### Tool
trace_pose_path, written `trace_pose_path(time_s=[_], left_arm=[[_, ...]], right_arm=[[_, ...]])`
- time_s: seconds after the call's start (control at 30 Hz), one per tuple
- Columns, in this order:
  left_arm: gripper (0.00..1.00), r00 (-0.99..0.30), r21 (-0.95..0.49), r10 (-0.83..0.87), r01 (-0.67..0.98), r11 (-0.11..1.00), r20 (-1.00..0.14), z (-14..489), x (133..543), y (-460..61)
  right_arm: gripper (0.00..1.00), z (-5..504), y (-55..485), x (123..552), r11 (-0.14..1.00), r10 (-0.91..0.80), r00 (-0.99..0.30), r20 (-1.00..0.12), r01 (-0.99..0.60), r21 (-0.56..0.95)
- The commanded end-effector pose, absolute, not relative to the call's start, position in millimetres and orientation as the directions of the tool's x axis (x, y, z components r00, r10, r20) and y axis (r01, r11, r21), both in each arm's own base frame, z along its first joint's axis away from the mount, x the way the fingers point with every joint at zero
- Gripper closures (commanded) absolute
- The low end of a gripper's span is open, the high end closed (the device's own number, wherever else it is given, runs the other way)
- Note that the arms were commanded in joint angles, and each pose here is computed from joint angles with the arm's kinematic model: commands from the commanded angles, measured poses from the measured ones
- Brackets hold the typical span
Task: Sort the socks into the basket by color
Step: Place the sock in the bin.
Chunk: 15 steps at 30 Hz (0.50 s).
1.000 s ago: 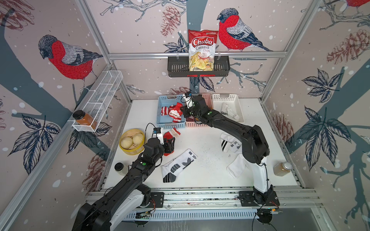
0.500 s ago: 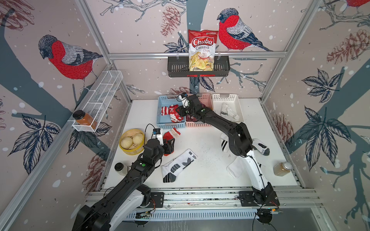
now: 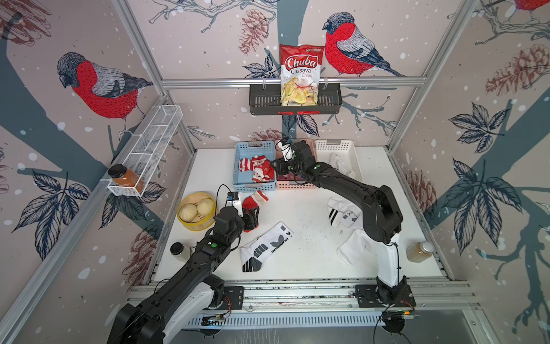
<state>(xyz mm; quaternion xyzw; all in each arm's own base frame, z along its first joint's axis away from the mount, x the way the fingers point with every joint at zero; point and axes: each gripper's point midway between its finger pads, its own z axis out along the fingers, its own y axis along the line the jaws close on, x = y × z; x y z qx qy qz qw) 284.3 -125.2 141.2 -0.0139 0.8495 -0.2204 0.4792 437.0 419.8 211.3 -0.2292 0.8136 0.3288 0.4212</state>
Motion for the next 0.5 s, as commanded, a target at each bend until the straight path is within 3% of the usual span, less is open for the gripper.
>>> trace_pose_path(time_s=[0.0, 0.47], left_arm=[[0.39, -0.53, -0.39, -0.241, 0.189, 0.901, -0.813, 145, 288, -126], [0.34, -0.657, -0.273, -0.218, -0.019, 0.962, -0.722, 89, 311, -105]], right_arm=[[0.56, 228, 407, 428, 0.68, -0.035, -0.505, -0.862, -0.644, 0.35], [0.52, 223, 330, 348, 0.707, 0.053, -0.529, -0.847, -0.579, 0.406]])
